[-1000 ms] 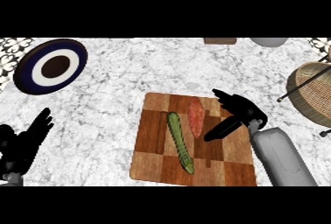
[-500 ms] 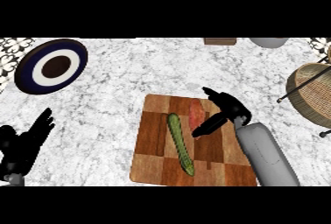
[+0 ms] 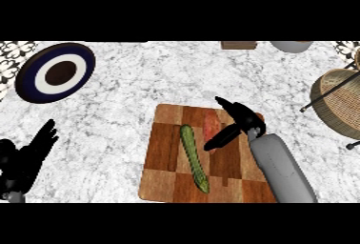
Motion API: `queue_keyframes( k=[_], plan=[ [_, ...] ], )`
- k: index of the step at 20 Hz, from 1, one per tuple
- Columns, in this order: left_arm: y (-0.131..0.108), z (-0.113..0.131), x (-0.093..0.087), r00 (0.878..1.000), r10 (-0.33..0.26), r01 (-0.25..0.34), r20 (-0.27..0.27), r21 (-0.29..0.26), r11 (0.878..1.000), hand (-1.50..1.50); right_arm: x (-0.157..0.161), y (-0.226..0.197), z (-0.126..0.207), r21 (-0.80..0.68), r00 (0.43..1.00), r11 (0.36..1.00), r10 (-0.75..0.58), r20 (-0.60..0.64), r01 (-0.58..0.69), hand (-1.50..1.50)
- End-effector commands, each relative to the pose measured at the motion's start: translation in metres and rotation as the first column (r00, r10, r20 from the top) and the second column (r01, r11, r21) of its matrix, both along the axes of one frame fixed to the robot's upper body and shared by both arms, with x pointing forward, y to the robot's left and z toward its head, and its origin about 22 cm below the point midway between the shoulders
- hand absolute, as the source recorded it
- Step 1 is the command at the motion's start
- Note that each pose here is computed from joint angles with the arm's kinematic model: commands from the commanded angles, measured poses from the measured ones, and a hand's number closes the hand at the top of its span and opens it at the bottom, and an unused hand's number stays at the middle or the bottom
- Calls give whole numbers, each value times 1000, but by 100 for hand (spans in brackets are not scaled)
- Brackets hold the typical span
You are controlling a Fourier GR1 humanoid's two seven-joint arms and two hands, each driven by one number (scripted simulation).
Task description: Pick the sweet potato from the cutting board and place it in the tiered basket
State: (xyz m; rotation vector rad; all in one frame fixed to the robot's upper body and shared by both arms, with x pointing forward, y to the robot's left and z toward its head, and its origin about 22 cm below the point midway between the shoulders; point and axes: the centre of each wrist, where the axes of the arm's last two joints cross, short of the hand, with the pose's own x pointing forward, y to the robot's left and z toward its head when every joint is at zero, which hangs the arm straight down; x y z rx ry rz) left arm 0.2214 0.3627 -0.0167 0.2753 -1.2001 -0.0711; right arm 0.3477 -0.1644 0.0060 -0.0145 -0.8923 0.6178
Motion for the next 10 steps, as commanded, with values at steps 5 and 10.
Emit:
queue_keyframes(
  k=[5,10],
  plan=[
    [6,-10,-9,1000,-1,1,-4,1,1000,0,-19,27,-26,53,993,998,14,117,-20,150],
    [-12,10,9,1000,12,-12,10,-5,1000,0,-10,14,-4,57,985,996,-83,153,76,150]
  ],
)
